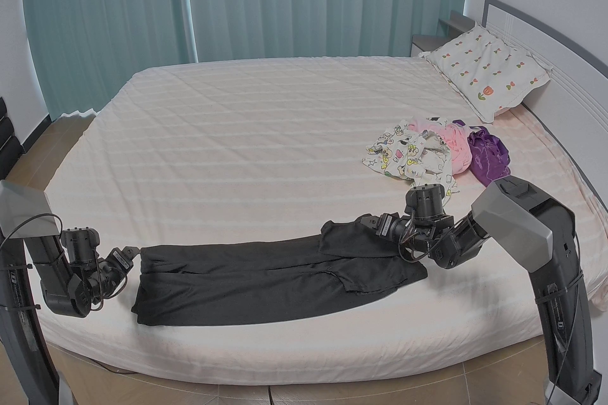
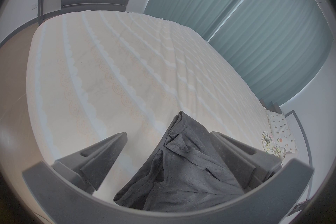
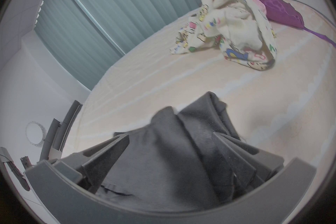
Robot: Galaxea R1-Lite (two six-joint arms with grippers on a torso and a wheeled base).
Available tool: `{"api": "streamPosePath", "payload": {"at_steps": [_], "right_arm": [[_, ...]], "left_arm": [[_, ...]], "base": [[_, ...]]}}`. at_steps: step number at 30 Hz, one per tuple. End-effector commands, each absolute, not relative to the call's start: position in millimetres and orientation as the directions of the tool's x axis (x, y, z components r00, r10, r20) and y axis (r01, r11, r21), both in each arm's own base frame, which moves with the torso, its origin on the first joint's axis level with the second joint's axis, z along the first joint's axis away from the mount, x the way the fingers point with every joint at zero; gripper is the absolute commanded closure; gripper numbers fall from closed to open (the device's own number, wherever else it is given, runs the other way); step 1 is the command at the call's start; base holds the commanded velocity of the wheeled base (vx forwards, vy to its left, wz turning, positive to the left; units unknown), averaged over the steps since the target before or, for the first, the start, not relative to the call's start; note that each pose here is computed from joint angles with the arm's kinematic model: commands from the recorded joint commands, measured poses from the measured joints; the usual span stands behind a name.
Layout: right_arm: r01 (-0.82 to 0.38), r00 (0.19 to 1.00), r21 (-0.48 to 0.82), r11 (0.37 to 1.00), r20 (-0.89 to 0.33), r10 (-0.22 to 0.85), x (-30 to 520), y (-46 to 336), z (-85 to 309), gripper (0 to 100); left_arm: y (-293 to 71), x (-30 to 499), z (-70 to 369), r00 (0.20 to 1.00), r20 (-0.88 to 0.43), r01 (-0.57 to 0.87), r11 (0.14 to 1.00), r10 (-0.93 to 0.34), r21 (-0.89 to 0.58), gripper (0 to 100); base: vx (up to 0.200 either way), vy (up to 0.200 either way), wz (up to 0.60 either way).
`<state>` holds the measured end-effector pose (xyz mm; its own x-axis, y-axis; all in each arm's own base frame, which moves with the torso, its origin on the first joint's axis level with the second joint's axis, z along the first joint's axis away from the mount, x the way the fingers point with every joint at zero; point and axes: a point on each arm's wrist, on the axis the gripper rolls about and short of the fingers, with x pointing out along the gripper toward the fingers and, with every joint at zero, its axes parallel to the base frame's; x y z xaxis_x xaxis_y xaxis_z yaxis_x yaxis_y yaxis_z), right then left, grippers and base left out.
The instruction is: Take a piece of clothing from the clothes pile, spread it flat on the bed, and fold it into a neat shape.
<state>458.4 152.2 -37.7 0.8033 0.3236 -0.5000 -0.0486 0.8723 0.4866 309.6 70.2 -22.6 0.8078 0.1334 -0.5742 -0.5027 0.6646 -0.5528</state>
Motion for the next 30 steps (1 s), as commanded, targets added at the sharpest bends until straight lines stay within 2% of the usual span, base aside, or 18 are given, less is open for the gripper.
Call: {"api": "streamPosePath", "payload": {"at_steps": [1, 12, 19, 27, 28, 30], "right_arm": [[-0.028, 0.785, 0.473, 0.881, -0.535, 0.312, 461.5, 149.1, -59.1, 100], [-0.015, 0.797, 0.474, 0.880, -0.527, 0.297, 454.8, 141.4, -38.2, 100], [0.009, 0.766, 0.465, 0.885, -0.572, 0.293, 437.3, 134.7, -38.1, 100], [0.019, 0.769, 0.458, 0.889, -0.575, 0.280, 438.3, 129.1, -39.3, 100], [0.022, 0.765, 0.457, 0.889, -0.580, 0.279, 437.9, 128.3, -39.4, 0], [0.025, 0.769, 0.458, 0.888, -0.576, 0.276, 437.8, 128.1, -39.4, 0]], "left_arm": [[70.6, 310.6, -25.1, 0.805, -0.578, -0.505, 0.665, 0.134, -0.550, 0], [70.6, 310.6, -25.1, 0.805, -0.578, -0.505, 0.665, 0.134, -0.550, 0], [70.6, 310.6, -25.5, 0.804, -0.579, -0.507, 0.664, 0.135, -0.549, 0], [70.6, 310.6, -25.5, 0.804, -0.579, -0.507, 0.665, 0.135, -0.548, 0], [70.6, 310.6, -25.5, 0.804, -0.579, -0.507, 0.665, 0.135, -0.548, 0], [70.1, 310.7, -25.1, 0.805, -0.578, -0.505, 0.666, 0.134, -0.549, 0]], "base": [[0.000, 0.000, 0.00], [0.000, 0.000, 0.00], [0.000, 0.000, 0.00], [0.000, 0.000, 0.00], [0.000, 0.000, 0.00], [0.000, 0.000, 0.00]]}}
